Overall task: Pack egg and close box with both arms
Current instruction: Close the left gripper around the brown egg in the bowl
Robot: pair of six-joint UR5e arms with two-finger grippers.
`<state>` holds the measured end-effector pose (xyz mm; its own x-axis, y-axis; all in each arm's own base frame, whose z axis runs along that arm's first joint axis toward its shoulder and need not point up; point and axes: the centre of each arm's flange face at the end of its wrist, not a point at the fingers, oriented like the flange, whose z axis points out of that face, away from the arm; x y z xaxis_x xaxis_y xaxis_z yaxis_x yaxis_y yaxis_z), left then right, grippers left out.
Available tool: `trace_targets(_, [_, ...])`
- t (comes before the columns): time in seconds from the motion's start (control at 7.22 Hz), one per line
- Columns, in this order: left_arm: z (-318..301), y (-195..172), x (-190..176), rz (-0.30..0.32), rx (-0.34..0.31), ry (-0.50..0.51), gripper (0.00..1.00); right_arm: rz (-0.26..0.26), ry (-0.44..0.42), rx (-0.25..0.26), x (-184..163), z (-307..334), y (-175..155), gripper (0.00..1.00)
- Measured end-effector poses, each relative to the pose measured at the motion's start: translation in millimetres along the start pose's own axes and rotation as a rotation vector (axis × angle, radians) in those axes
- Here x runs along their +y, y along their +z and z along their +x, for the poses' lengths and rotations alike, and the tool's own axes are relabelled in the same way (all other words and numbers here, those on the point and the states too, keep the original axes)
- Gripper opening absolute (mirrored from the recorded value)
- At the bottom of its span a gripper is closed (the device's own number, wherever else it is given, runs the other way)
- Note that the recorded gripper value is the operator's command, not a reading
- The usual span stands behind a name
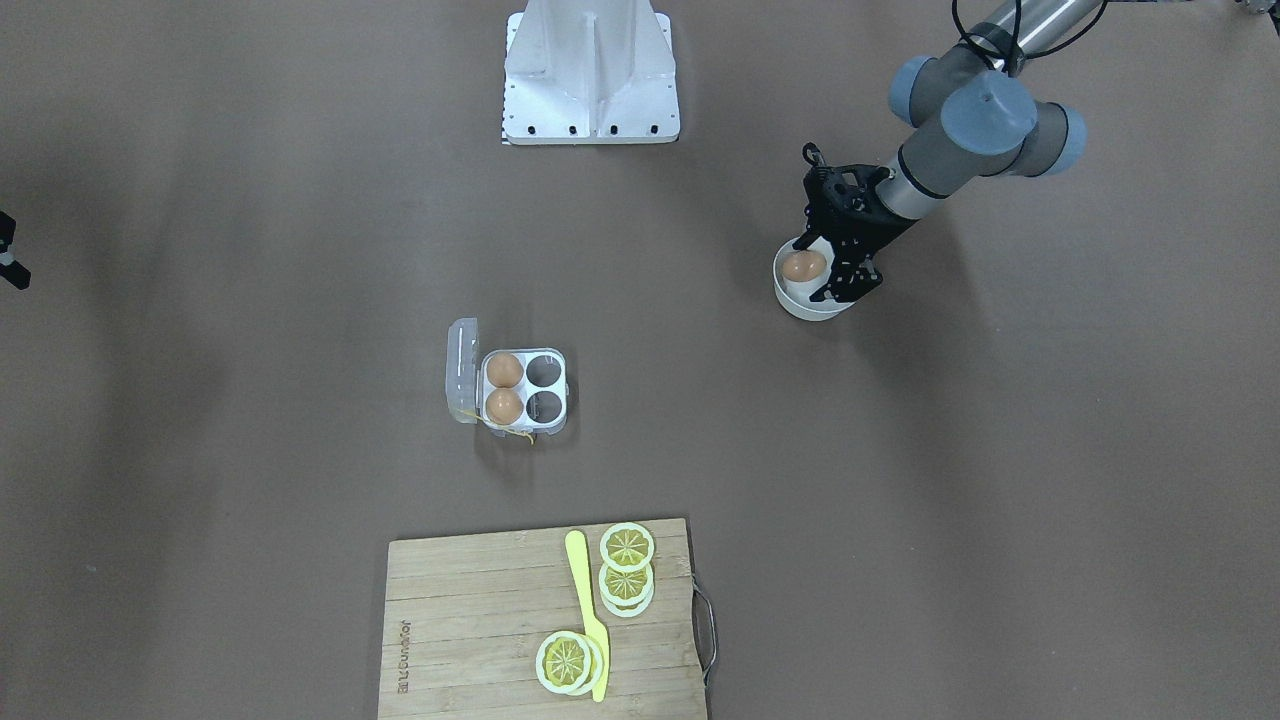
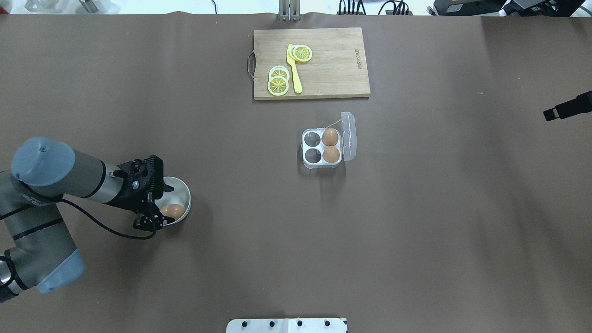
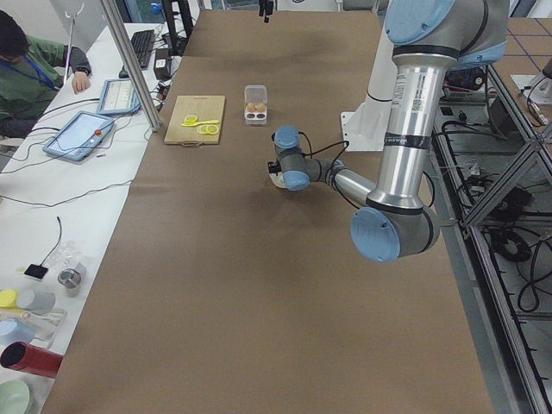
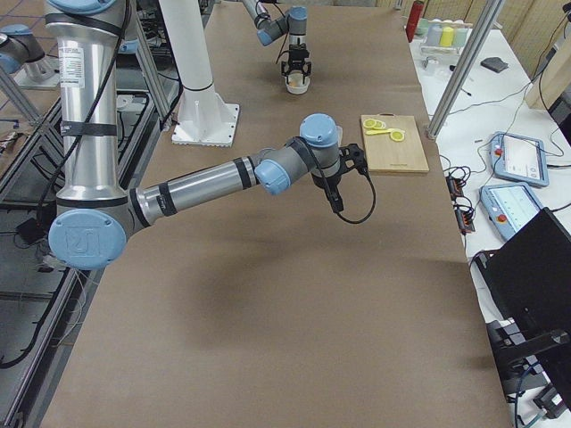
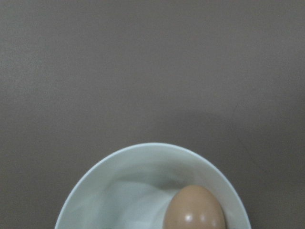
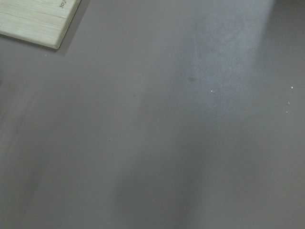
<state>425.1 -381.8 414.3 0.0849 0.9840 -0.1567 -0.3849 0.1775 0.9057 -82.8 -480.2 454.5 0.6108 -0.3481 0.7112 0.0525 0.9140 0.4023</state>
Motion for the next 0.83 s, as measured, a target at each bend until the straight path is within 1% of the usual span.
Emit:
trace_targets(0.14, [5.8, 5.2, -5.4, 0.006, -0.004, -0.004, 0.82, -0.001, 0.001, 0.000, 0.6, 0.5, 0.3, 1.00])
trace_targets(0.69, [10.1, 9.3, -5.2, 0.005, -0.011, -0.007, 0.82, -0.003, 0.003, 0.001, 1.9, 1.0, 0.4, 1.00])
trace_targets(0.83, [10.3, 9.0, -2.6, 0.004, -0.011, -0.007, 0.77, -0.002, 0.002, 0.001, 1.9, 0.9, 0.3, 1.00])
